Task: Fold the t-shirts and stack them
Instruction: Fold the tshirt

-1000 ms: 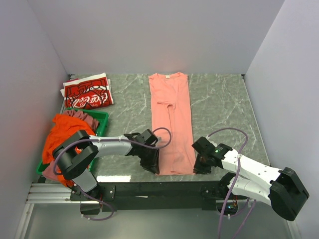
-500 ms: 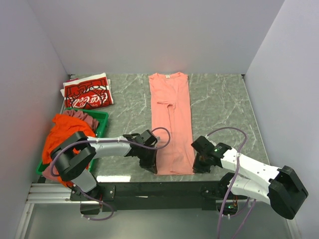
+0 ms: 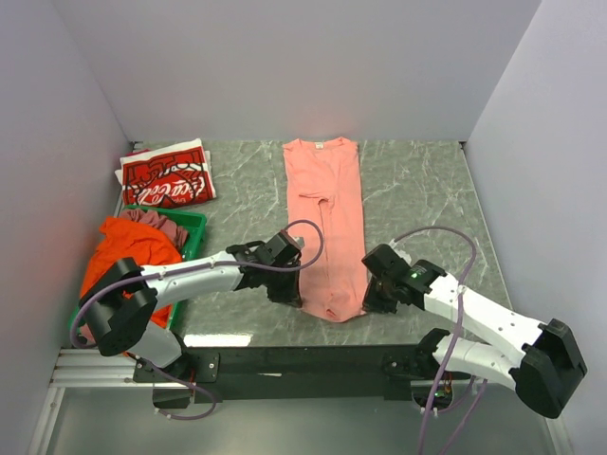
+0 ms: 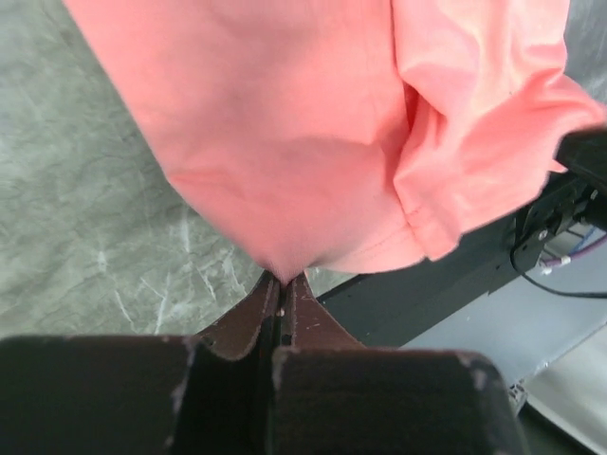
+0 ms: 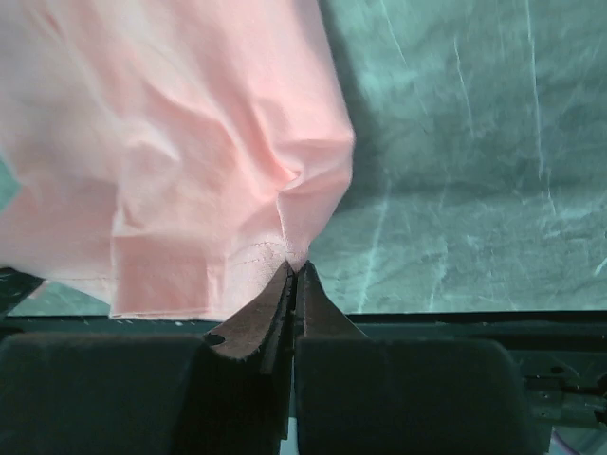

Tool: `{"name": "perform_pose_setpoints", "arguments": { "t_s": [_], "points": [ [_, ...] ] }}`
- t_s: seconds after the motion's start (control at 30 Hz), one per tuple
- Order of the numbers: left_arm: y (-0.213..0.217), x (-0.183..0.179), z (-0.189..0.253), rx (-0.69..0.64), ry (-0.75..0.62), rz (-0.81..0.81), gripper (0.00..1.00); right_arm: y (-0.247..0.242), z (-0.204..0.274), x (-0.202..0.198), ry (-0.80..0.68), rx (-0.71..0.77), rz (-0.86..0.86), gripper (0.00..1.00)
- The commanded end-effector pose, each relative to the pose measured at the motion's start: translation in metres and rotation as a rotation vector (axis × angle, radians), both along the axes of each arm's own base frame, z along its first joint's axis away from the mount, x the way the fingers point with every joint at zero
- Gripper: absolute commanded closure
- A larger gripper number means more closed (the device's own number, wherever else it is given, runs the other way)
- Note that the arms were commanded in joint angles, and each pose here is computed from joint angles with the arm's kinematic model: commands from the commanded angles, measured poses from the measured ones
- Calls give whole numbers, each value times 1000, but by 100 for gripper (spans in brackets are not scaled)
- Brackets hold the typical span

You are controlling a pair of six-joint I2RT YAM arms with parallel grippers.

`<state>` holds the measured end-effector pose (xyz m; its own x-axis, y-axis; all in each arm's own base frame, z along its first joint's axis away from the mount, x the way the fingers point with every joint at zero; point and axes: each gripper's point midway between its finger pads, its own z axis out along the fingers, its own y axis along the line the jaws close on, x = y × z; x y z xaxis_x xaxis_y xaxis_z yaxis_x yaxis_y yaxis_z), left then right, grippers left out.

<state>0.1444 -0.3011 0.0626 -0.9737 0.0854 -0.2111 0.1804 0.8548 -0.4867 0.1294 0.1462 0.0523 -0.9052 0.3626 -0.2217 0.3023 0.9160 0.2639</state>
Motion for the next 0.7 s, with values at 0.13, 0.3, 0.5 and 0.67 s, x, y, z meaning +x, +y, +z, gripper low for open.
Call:
{"name": "perform_pose_setpoints", "arguments": {
  "t_s": [0.13, 0.3, 0.5, 0.67],
  "points": [
    [-5, 38, 27, -43, -124, 91, 100, 2, 30, 41, -139, -42, -50, 100],
    [-7, 62, 31, -41, -174, 89, 100, 2, 35, 65, -177, -77, -60, 100],
    [-2, 94, 30, -41, -198, 111, 100, 7, 39, 97, -203, -111, -46, 100],
    [1, 128, 26, -49, -197, 128, 100, 10, 42, 130, -212, -145, -36, 100]
  ]
}}
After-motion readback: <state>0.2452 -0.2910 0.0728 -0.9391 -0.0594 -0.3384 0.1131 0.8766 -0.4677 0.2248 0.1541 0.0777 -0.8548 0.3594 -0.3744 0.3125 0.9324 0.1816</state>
